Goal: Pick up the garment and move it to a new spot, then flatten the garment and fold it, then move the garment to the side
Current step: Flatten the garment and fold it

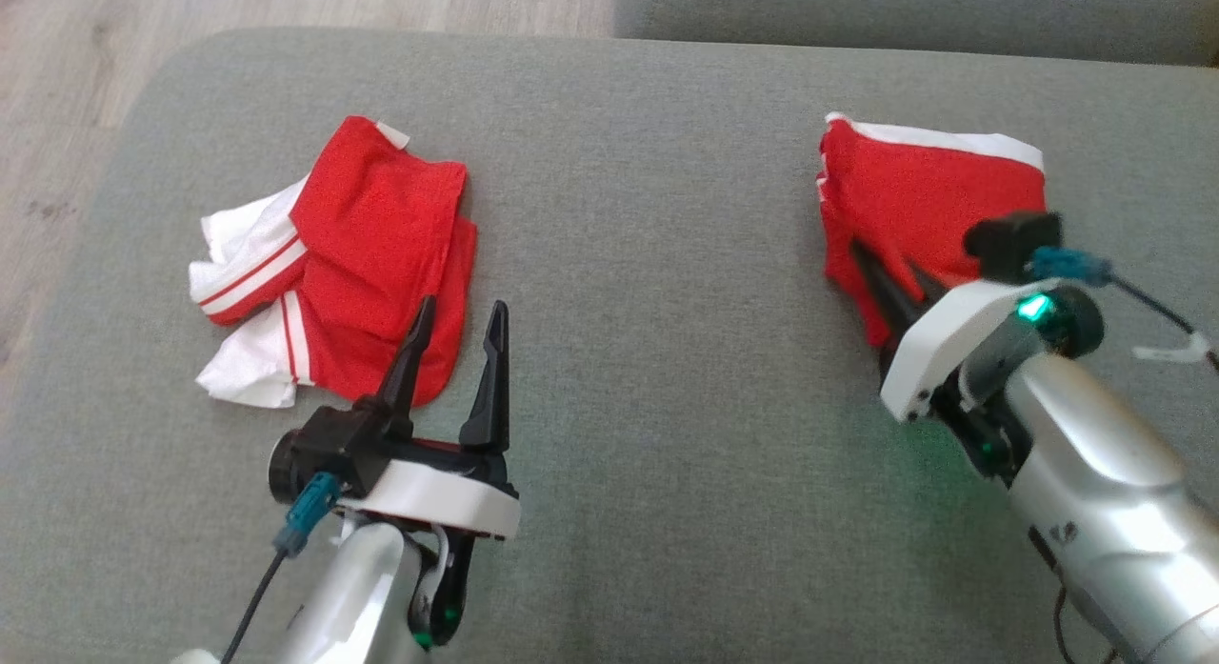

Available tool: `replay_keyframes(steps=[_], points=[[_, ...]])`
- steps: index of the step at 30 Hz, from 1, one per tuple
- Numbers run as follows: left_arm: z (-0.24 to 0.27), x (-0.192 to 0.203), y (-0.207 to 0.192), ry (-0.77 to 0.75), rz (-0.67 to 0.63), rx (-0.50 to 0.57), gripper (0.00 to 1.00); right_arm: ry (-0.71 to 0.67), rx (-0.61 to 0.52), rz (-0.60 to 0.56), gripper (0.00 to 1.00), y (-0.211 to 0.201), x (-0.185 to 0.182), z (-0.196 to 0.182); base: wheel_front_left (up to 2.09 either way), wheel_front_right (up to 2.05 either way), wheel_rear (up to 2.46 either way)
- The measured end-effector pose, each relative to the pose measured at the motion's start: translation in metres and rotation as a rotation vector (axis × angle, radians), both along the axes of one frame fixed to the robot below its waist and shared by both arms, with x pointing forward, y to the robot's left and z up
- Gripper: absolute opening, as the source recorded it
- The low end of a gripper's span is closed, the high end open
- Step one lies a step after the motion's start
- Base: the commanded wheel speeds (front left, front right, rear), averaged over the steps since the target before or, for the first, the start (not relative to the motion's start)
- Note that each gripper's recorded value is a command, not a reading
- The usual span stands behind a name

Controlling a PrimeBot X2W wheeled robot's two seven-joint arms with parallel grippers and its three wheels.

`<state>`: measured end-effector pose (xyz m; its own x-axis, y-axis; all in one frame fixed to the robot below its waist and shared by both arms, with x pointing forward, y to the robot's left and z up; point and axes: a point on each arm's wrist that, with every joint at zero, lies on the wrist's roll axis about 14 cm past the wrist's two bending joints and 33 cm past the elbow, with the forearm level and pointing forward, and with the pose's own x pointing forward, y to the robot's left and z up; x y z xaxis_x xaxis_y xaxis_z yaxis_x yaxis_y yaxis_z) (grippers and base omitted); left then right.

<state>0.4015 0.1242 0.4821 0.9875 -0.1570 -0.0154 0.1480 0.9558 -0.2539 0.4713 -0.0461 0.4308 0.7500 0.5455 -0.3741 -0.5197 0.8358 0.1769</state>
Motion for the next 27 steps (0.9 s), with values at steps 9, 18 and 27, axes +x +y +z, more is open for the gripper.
replay_keyframes(steps=[9, 18, 27], points=[[0.011, 0.009, -0.015, -0.035, -0.031, -0.008, 1.0, -0.136, 0.073, -0.133, 1.0, -0.045, 0.011, 0.03, 0.0, 0.0, 0.0], [0.031, 0.022, -0.03, -0.1, -0.068, -0.021, 1.0, -0.407, 0.024, -0.394, 1.0, -0.149, 0.029, 0.094, 0.0, 0.0, 0.0], [0.031, 0.023, -0.054, -0.106, -0.145, -0.028, 1.0, -0.419, 0.035, -0.568, 1.0, -0.162, -0.043, 0.063, 0.0, 0.0, 0.0]])
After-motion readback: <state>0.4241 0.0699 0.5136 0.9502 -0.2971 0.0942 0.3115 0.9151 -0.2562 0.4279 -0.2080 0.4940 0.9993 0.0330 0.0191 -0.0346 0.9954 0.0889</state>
